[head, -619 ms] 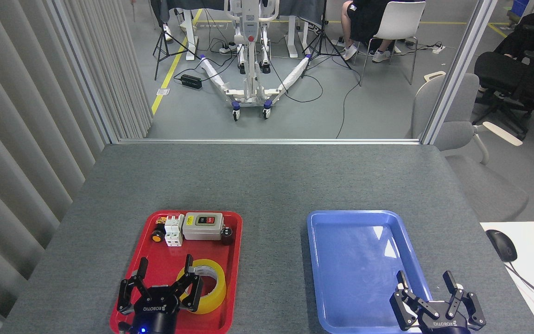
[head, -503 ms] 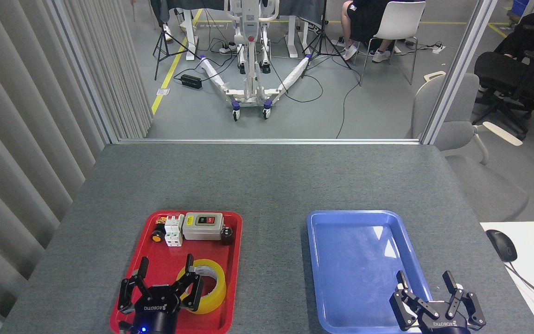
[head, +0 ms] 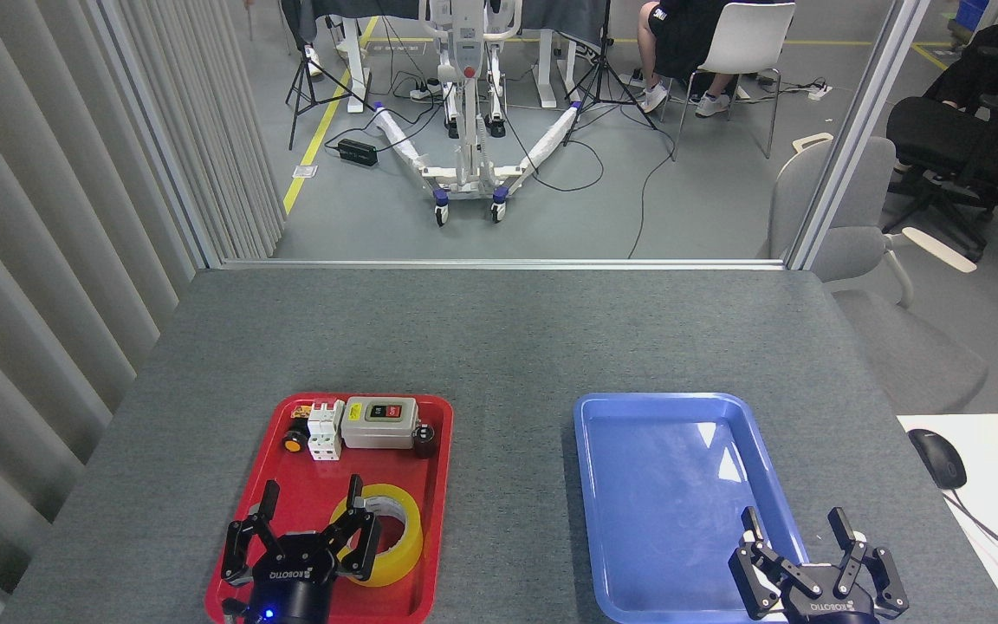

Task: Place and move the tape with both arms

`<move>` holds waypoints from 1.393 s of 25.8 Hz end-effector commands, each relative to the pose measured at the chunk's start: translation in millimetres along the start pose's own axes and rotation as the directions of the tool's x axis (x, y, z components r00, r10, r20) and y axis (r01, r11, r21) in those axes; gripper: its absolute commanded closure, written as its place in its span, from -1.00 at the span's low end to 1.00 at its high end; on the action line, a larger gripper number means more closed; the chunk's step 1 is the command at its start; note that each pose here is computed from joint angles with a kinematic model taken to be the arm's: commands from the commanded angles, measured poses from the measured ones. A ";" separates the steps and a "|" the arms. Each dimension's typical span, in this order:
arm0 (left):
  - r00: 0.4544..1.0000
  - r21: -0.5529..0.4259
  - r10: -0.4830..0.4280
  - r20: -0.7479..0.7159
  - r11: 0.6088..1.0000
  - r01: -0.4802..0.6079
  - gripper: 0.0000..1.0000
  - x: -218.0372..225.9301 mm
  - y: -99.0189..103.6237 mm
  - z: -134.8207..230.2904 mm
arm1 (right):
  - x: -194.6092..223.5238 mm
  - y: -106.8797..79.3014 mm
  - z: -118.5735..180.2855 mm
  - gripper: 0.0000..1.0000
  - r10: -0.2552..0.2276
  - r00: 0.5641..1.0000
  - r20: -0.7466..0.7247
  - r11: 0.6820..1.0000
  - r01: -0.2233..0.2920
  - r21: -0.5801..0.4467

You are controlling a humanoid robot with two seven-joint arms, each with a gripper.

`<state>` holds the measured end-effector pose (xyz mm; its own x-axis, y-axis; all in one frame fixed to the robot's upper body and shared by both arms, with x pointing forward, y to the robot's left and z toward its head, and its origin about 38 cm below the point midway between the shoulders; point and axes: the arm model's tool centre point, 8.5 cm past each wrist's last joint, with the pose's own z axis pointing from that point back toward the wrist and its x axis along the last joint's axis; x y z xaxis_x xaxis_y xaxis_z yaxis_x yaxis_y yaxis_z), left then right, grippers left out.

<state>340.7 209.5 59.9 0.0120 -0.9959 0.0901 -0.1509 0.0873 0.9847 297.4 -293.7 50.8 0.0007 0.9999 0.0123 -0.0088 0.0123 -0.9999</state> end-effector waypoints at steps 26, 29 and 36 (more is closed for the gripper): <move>0.999 -0.792 -0.014 0.050 0.608 0.049 -1.00 14.8 4.3 -65.1 | 3.4 -1.0 -1.5 -1.00 0.002 1.000 0.013 1.000 -0.002 -0.004; 0.998 -0.858 -0.022 0.052 0.510 0.056 -1.00 11.7 2.4 -67.4 | 4.3 -0.8 -1.6 -1.00 0.001 1.000 0.014 1.000 0.000 -0.004; 0.998 -0.932 -0.051 0.045 0.357 0.061 -1.00 1.6 -13.7 -78.0 | 3.5 0.5 -0.4 -1.00 0.001 1.000 0.011 1.000 -0.001 0.001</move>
<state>414.1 206.2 64.8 -0.0289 -0.9987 0.0421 0.8379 -0.0013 0.5458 298.1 -289.0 50.6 -0.0123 0.9998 0.0145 -0.0057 0.0144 -0.9999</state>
